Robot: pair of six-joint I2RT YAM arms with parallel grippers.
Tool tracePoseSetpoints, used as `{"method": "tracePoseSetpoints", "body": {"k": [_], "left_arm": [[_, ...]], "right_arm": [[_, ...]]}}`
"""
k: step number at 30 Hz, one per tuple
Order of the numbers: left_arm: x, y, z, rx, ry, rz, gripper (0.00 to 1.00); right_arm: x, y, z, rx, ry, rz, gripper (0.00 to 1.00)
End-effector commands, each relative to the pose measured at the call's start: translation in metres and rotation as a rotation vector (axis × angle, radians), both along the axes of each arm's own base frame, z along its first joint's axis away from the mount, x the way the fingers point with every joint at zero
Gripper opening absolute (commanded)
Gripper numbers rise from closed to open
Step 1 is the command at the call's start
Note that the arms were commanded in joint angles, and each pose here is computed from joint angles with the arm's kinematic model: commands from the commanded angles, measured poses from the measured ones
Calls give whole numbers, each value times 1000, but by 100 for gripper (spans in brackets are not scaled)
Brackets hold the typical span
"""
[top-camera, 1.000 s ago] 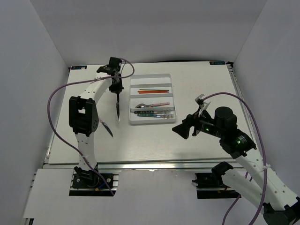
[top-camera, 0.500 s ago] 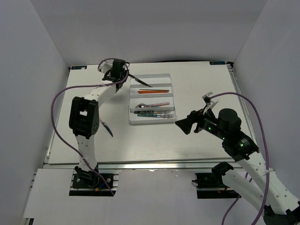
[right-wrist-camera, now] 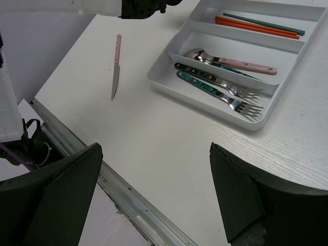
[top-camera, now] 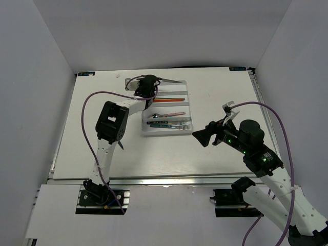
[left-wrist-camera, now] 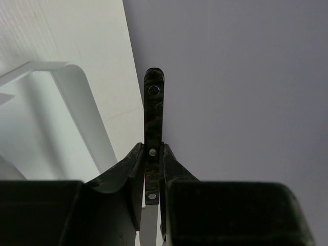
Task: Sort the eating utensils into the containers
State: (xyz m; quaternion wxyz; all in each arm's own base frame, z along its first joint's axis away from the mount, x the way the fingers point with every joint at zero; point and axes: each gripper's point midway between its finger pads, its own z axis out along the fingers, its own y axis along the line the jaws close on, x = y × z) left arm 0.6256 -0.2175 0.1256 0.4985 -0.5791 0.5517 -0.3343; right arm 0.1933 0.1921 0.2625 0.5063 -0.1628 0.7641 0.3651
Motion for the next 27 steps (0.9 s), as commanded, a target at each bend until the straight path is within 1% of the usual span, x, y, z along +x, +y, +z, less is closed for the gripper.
{"method": "tracePoseSetpoints", "body": {"k": [1,5,6,8,9,10,13,16,19,20,22,23,26,27], "left_arm": [[14,4,43,-65,-127,64,0],[17,-1,29,-59,-118,64,1],[19,-4,27,-57,-115,57,4],[23,-9,18,-47,-102,34,5],[24,-13,20,-47,-105,26,7],[24,-14,19,-43,-102,22,11],[16,-18,17,-36,-93,20,18],[5,-19,13,-34,-80,20,19],[-5,-19,8,-54,-70,23,22],[-7,-19,6,-60,-69,25,26],[-11,-19,4,-57,-57,23,28],[-12,-19,4,-56,-56,23,34],[-15,-18,6,-67,-59,21,49],[-15,-18,7,-68,-60,21,56]], "right_arm": [[4,-1,10,-2,-56,-1,89],[4,-1,11,-8,-67,3,89],[4,-1,12,-9,-68,3,89],[3,-2,11,-16,-71,0,89],[3,-3,10,-19,-72,-2,89],[4,-3,8,-23,-68,-5,89],[3,-4,6,-22,-66,-6,89],[1,-3,6,-15,-63,-1,89],[0,-3,7,-5,-59,0,89],[-1,-4,8,-2,-62,1,89],[-3,-5,7,-2,-58,1,89],[-4,-5,9,2,-58,1,89],[-5,-6,9,1,-59,-2,89],[-5,-6,9,0,-58,-2,89]]}}
